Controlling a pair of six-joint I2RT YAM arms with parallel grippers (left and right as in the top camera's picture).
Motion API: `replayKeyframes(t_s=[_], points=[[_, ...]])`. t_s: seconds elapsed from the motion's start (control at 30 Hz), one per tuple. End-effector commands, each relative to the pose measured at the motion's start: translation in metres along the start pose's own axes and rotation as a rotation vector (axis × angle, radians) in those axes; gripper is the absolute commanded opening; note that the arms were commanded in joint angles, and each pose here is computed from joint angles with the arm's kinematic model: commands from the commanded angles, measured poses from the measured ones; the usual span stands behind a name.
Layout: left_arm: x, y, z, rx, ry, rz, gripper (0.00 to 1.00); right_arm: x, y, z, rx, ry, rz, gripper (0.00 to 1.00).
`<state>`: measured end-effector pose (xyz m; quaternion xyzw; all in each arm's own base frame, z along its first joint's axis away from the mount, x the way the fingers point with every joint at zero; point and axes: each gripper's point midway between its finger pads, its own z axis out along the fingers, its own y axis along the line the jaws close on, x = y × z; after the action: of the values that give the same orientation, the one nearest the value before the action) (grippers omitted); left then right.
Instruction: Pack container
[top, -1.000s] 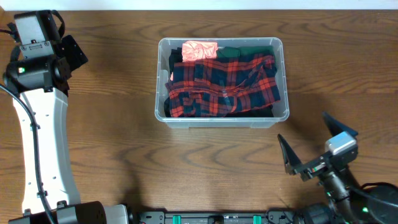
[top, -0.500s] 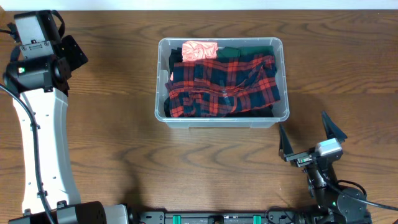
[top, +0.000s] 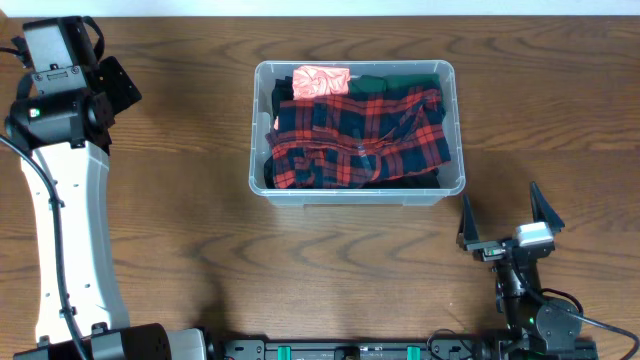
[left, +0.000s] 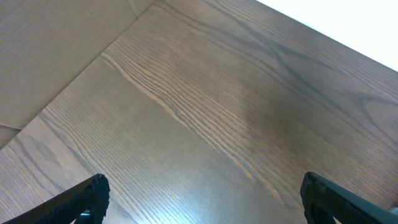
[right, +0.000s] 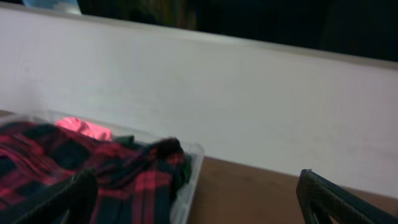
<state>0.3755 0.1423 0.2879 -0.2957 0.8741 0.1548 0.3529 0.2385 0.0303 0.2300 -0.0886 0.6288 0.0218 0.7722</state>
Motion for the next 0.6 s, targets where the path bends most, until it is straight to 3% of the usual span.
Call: replayKeyframes(t_s=[0.0, 0.57], points=[[0.0, 0.003, 0.001, -0.015, -0.002, -0.001, 0.98, 0.017, -0.006, -0.001, 0.029, 0.039, 0.001, 0.99], [0.0, 0.003, 0.001, -0.015, -0.002, -0.001, 0.98, 0.072, -0.012, -0.01, 0.059, 0.267, -0.016, 0.99]])
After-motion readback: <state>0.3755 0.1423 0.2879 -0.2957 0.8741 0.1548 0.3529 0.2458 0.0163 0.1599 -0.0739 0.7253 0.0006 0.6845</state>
